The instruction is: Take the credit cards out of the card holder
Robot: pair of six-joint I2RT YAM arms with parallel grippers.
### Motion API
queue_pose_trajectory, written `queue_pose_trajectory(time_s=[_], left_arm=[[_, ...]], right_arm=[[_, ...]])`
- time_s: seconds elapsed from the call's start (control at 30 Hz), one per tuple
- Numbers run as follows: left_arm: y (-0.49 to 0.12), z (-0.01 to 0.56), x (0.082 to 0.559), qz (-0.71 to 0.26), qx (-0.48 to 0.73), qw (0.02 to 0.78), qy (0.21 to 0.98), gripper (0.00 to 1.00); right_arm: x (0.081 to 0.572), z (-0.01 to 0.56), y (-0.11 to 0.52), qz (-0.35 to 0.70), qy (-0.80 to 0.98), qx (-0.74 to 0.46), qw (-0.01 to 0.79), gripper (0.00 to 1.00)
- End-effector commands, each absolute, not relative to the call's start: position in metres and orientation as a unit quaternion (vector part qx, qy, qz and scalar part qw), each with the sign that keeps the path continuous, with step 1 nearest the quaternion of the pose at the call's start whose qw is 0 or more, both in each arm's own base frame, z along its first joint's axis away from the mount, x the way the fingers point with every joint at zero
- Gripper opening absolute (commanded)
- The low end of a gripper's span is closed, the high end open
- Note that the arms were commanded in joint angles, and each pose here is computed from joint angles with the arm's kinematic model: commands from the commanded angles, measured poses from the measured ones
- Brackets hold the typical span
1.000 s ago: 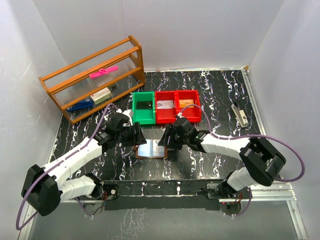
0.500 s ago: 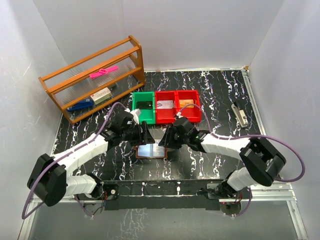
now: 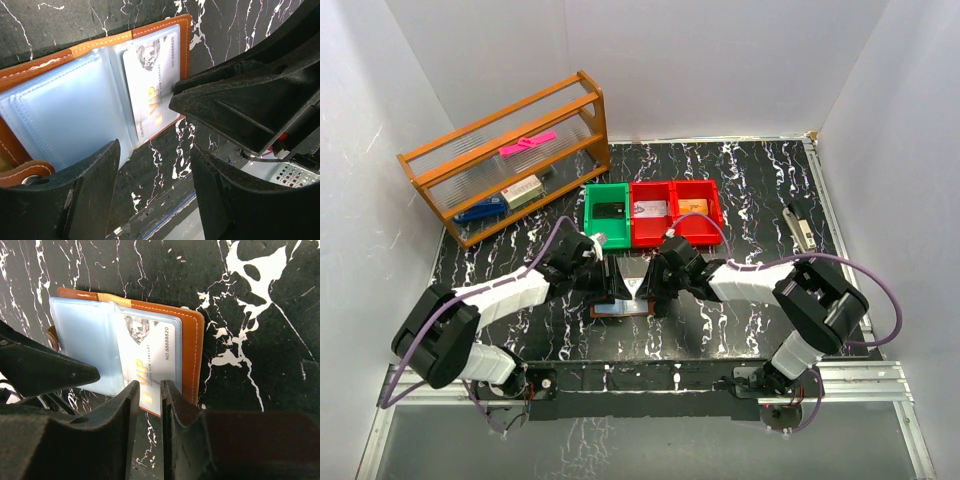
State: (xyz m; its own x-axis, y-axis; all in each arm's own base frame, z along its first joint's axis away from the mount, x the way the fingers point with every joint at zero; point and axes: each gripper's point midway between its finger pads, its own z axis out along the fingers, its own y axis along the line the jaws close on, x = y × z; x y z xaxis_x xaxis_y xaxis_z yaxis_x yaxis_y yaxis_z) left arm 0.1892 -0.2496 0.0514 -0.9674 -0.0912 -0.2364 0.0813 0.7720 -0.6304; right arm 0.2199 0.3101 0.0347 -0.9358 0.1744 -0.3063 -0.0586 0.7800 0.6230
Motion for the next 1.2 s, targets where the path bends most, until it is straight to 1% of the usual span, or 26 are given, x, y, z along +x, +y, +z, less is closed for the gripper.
queue_pose_trajectory(time_s=[0.0,0.1,0.23,0.3,0.47,0.67,0.9,1.03,1.17], left_arm=[[-0.255,0.049,0.188,-0.352,0.002,0.123,0.928,0.56],[-0.253,0.042,0.187,-0.343,0.001,0.118,0.932,0.54],[-0.25,0.034,0.187,-0.335,-0.007,0.12,0.935,0.48],[-0.248,0.028,0.188,-0.328,-0.012,0.119,0.937,0.45],[-0.247,0.023,0.187,-0.326,-0.014,0.118,0.938,0.4],[-0.246,0.026,0.188,-0.327,-0.013,0.126,0.937,0.38],[-0.247,0.021,0.191,-0.332,-0.027,0.135,0.933,0.37],[-0.246,0.014,0.192,-0.334,-0.057,0.138,0.931,0.37],[-0.25,0.016,0.196,-0.353,-0.067,0.148,0.922,0.34]], right_arm=[[0.217,0.029,0.303,0.328,0.927,0.042,0.18,0.23],[0.217,0.037,0.304,0.336,0.922,0.041,0.187,0.23],[0.221,0.06,0.311,0.363,0.908,0.033,0.205,0.25],[0.224,0.068,0.312,0.362,0.908,0.026,0.209,0.25],[0.233,0.077,0.31,0.353,0.907,0.029,0.23,0.26],[0.23,0.068,0.317,0.359,0.909,0.023,0.21,0.26],[0.23,0.04,0.307,0.32,0.926,0.036,0.198,0.26],[0.221,0.029,0.307,0.326,0.928,0.037,0.178,0.24],[0.215,0.026,0.306,0.338,0.924,0.048,0.171,0.24]])
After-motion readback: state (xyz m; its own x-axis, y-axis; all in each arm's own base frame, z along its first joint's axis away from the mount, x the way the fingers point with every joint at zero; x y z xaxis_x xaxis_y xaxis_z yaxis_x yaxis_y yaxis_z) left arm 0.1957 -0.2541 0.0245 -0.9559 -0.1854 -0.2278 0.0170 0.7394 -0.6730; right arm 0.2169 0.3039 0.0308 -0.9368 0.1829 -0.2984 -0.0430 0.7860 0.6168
